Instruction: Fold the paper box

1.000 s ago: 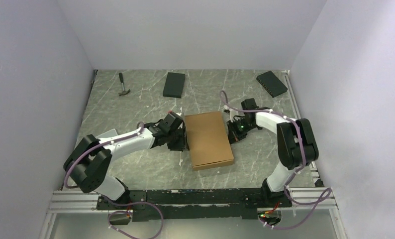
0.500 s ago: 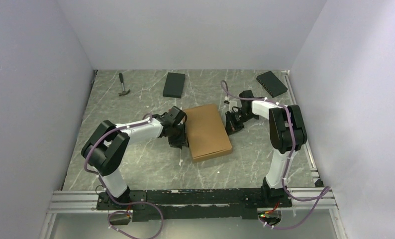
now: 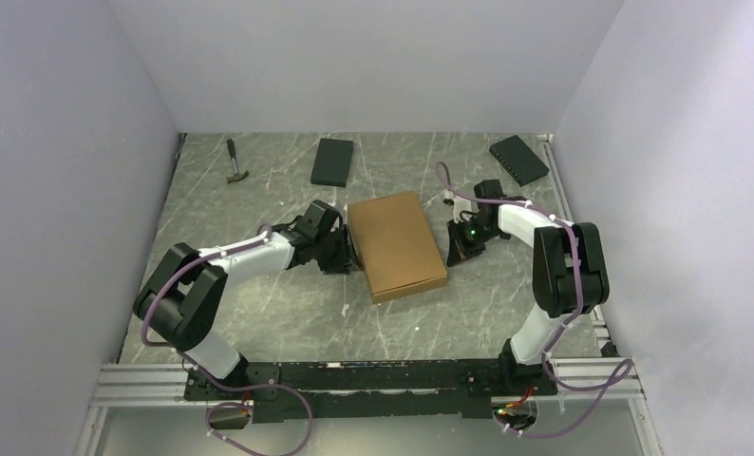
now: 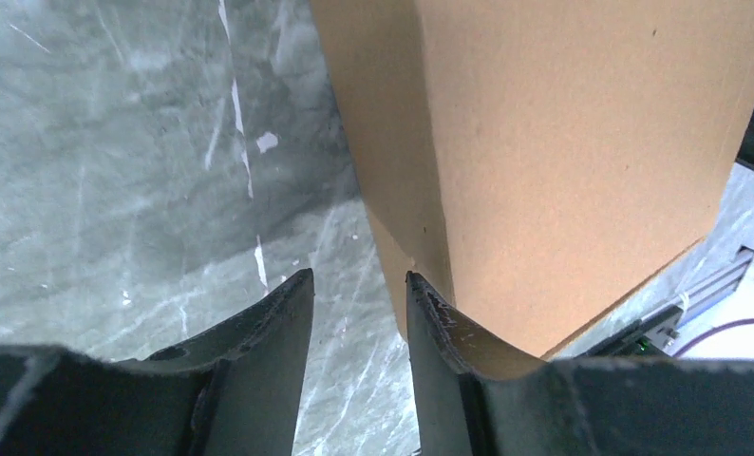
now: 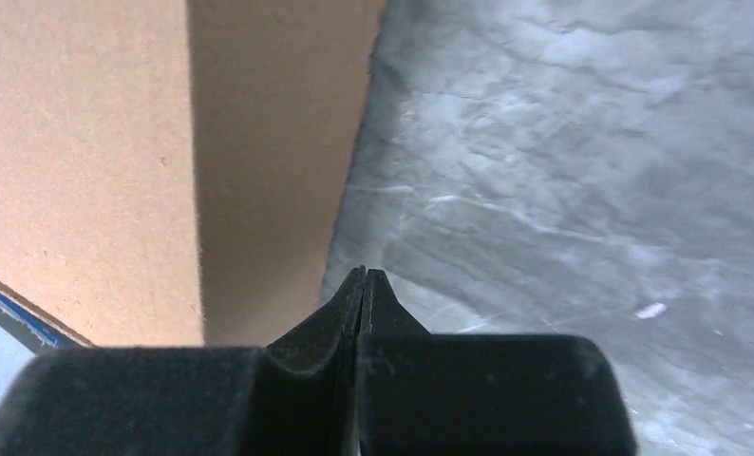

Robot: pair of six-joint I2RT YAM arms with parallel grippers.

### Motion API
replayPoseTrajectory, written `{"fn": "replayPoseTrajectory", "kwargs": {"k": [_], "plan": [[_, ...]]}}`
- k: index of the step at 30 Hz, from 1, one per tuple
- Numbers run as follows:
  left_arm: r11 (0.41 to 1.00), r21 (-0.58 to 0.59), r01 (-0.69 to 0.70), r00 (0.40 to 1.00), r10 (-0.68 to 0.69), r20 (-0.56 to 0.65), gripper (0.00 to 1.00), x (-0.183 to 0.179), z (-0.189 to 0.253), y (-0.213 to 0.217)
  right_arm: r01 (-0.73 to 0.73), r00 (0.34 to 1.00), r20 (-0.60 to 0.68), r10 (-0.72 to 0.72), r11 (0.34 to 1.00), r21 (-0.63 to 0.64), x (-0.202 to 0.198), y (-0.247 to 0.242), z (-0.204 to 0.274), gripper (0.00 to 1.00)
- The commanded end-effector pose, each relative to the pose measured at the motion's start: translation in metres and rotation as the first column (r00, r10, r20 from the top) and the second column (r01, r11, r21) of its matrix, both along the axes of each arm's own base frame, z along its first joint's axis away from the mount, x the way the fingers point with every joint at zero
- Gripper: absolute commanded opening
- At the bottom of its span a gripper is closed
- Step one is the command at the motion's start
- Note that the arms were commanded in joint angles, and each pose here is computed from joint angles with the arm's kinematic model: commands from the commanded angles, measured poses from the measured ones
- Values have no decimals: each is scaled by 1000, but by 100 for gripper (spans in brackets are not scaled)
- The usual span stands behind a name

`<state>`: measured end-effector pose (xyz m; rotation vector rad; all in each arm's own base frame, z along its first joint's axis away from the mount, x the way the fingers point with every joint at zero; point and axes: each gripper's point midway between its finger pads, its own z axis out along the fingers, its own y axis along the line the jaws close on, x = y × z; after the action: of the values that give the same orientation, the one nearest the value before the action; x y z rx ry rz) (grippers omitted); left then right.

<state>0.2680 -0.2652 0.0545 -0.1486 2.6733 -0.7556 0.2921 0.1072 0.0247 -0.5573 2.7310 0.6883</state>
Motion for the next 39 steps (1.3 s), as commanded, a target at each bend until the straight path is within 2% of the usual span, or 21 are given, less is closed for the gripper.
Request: {"fn": "replayPoseTrajectory", "kwargs": {"k": [1, 4, 6, 8, 9, 11, 13, 16, 19, 22, 24, 29, 31, 32, 34, 35, 36, 38, 39], "plan": [[995, -95, 18, 1000, -20, -14, 45, -11, 4, -17, -63, 997, -35, 63, 998, 4, -14, 10, -2, 0], [994, -99, 49, 998, -53, -32, 45, -16, -5, -31, -119, 991, -65, 121, 992, 36, -22, 28, -2, 0], [991, -107, 76, 996, -81, -40, 44, -18, -9, -43, -151, 979, -108, 172, 973, 176, -32, 56, 7, 0], [988, -116, 103, 993, -109, -48, 44, -19, -13, -55, -150, 956, -188, 226, 925, 350, -46, 80, 21, 0], [987, -119, 110, 992, -117, -53, 44, -20, -15, -60, -139, 946, -219, 240, 908, 395, -48, 86, 23, 0], [986, -123, 117, 991, -124, -53, 44, -18, -17, -66, -110, 945, -240, 224, 905, 410, -45, 85, 19, 0], [987, -109, 116, 991, -122, -50, 44, -16, -17, -65, -88, 957, -232, 176, 934, 345, -38, 72, 9, 0], [993, -52, 101, 995, -102, -17, 45, -9, -11, -52, -60, 987, -133, 89, 977, 204, -16, 41, 3, 0], [996, -6, 90, 996, -89, 20, 52, -5, 1, -31, -11, 1000, 22, 9, 998, 69, 8, 2, 14, 0], [996, 17, 84, 995, -85, 58, 60, -6, 17, -8, 15, 989, 145, -17, 1000, 18, 19, -24, 37, 3], [997, 23, 75, 992, -77, 103, 67, -6, 35, 8, 20, 971, 239, -22, 1000, 10, 23, -36, 59, 8], [997, 38, 70, 960, -78, 268, 84, -7, 97, 38, -10, 878, 479, 2, 1000, 15, 24, -46, 126, 20], [996, 32, 83, 925, -90, 369, 95, -9, 131, 49, -22, 821, 571, 2, 999, 29, 23, -47, 160, 29], [996, 27, 86, 907, -90, 412, 99, -12, 147, 55, -26, 789, 615, -9, 999, 48, 22, -48, 178, 39], [995, 9, 99, 858, -90, 505, 100, -17, 178, 66, -57, 714, 699, -35, 993, 108, 17, -47, 219, 71], [995, 2, 99, 834, -84, 545, 100, -20, 192, 71, -64, 677, 734, -56, 989, 134, 14, -46, 240, 92], [996, 3, 94, 815, -79, 574, 99, -24, 203, 78, -88, 642, 764, -65, 984, 157, 10, -44, 257, 98], [997, 12, 77, 782, -68, 620, 100, -29, 221, 88, -102, 593, 799, -98, 975, 196, 0, -39, 286, 99], [997, 22, 70, 773, -68, 631, 100, -33, 227, 94, -64, 582, 799, -149, 971, 228, -2, -40, 297, 99]]}}
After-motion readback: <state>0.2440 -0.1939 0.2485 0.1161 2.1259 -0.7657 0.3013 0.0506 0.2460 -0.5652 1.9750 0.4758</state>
